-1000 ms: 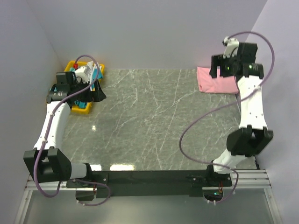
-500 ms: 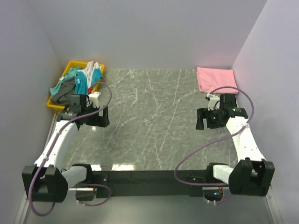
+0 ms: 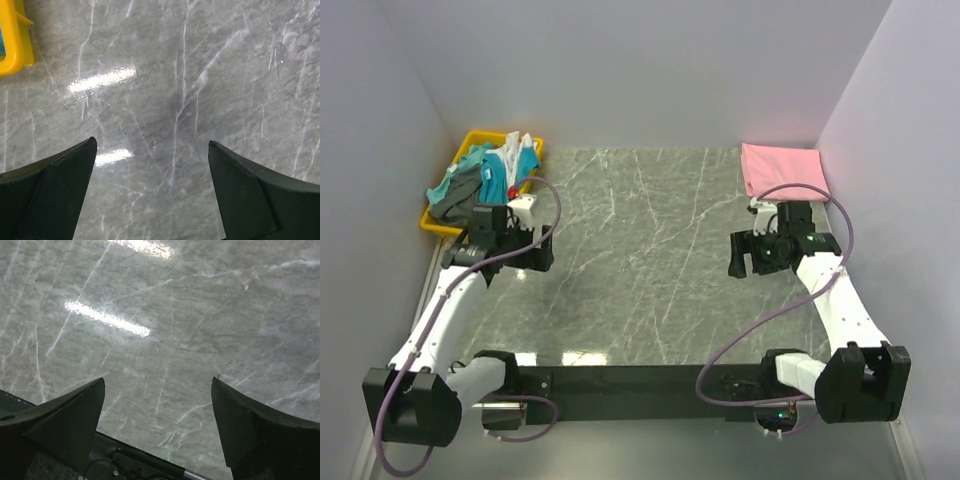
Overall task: Fold and stack the t-shirts
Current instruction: Neatly place the folded tshirt to the corner
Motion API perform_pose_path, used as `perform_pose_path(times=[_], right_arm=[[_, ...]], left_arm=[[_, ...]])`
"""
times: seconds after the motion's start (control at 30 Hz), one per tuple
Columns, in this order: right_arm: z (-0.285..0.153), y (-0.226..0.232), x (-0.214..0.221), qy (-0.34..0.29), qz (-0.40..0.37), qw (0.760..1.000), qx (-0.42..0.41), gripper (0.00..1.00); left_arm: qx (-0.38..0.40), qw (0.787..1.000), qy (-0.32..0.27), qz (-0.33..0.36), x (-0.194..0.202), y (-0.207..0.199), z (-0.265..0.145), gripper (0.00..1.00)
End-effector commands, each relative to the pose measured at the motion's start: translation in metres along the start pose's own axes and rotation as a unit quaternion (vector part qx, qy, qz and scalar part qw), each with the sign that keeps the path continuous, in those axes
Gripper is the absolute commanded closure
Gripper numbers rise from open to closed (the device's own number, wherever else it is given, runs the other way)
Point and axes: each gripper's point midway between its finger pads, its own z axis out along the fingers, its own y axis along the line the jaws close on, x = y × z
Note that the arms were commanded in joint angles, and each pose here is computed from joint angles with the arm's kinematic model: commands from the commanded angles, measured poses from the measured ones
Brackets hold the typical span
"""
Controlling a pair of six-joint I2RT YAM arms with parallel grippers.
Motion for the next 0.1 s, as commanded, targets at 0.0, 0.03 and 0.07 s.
perform_pose_path(times=[0.0,0.03,0.07], right_arm=[[-0.0009,0.0052,-0.0077,-0.021,-0.006,1.0,-0.002,0.07],[-0.0026,0.0061,-0.0099,-0.025,-0.008,1.0,-0.002,0.07],[-0.0036,0.0064,-0.01,-0.025,-0.009,1.0,-0.002,0.07]], left_arm=[[-0.009,1.0,-0.029,0.002,-0.0099,0.0017,-0.0034,0.01],[-0.012,0.999,-0.031,0.001,-0.011,0.0026,-0.0043,0.01],[-0.015,0.999,-0.031,0.001,-0.0114,0.0037,-0.0043,0.0]])
